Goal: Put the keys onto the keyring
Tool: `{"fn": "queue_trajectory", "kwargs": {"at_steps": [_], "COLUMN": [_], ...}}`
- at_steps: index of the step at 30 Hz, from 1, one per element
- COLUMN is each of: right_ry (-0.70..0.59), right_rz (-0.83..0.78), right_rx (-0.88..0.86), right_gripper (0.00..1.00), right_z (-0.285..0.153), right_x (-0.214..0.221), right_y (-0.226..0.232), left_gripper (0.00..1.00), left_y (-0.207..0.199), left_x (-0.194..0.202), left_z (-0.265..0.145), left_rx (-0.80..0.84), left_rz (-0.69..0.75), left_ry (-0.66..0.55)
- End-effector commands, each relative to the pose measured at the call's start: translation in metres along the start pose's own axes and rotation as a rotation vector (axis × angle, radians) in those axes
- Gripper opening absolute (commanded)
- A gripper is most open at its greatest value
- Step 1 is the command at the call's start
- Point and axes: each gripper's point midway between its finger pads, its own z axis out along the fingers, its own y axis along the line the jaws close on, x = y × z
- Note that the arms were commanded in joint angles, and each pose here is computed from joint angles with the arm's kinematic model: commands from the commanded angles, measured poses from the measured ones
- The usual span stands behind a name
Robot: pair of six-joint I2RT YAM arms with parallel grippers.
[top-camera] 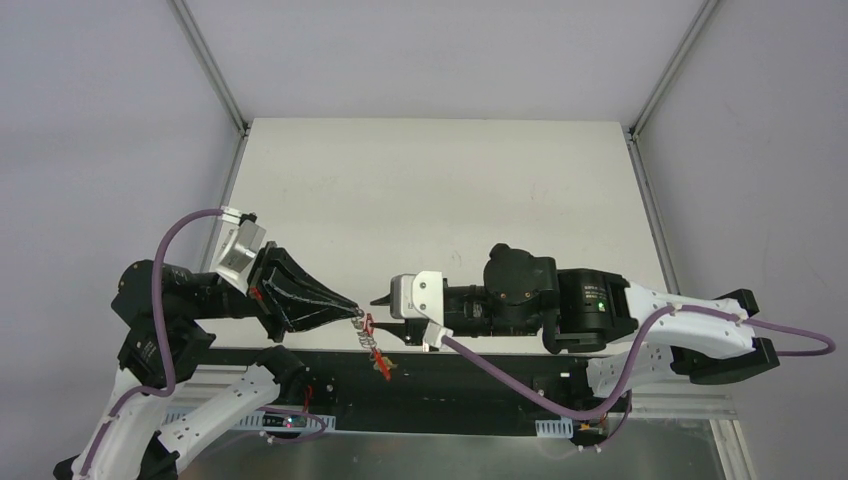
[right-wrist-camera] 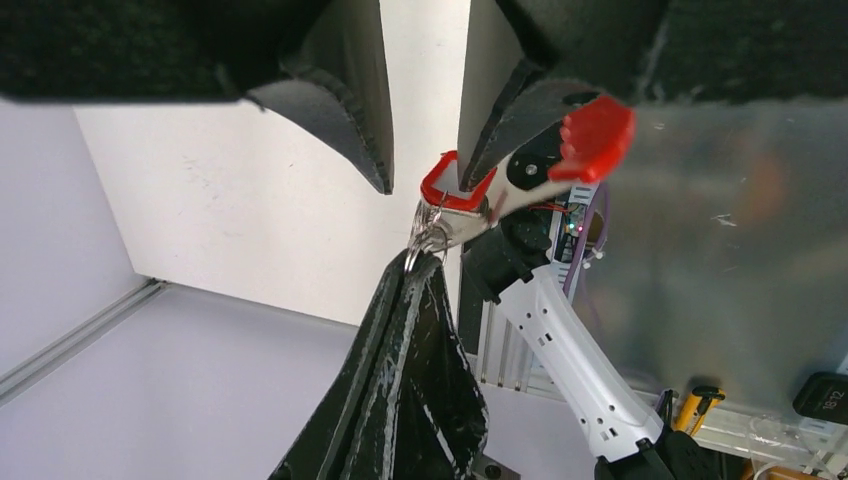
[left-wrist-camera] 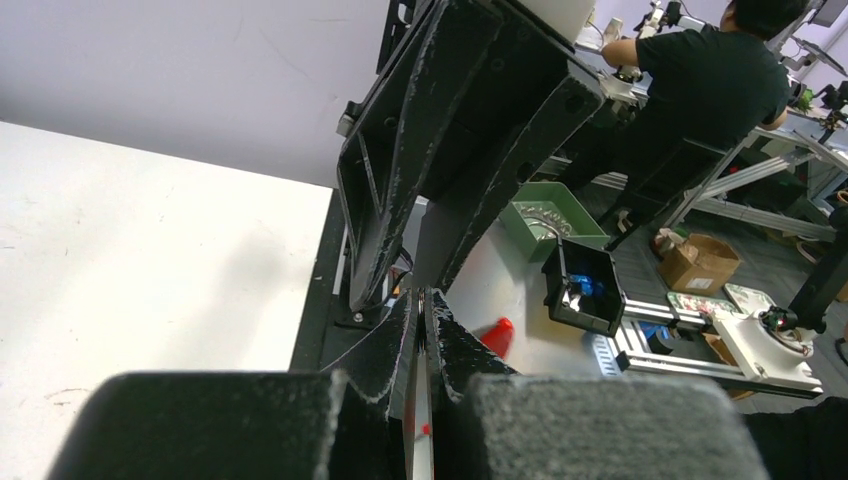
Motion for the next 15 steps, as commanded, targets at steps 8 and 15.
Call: {"fn": "queue_trajectory", "kwargs": {"at_steps": [8, 15], "right_ry": [-0.128, -0.099], "right_rz": [-0.046, -0.048], "right_rx": [0.088, 0.113], "right_gripper": [0.25, 0.11], "right_z": [-0.0115, -0.0091], "right_x": [-0.0389, -0.0325], "right_y": [-0.0124, -0.0154], "left_gripper": [0.00, 0.00], "left_y": [-0.0007, -0.0025], "left_x": [-0.0100, -0.0110], "left_z": [0.0004, -0.0008], "left_rx": [-0.001, -0.001], "left_rz": [0.045, 0.051], "left_ry": [-0.054, -0.059]}}
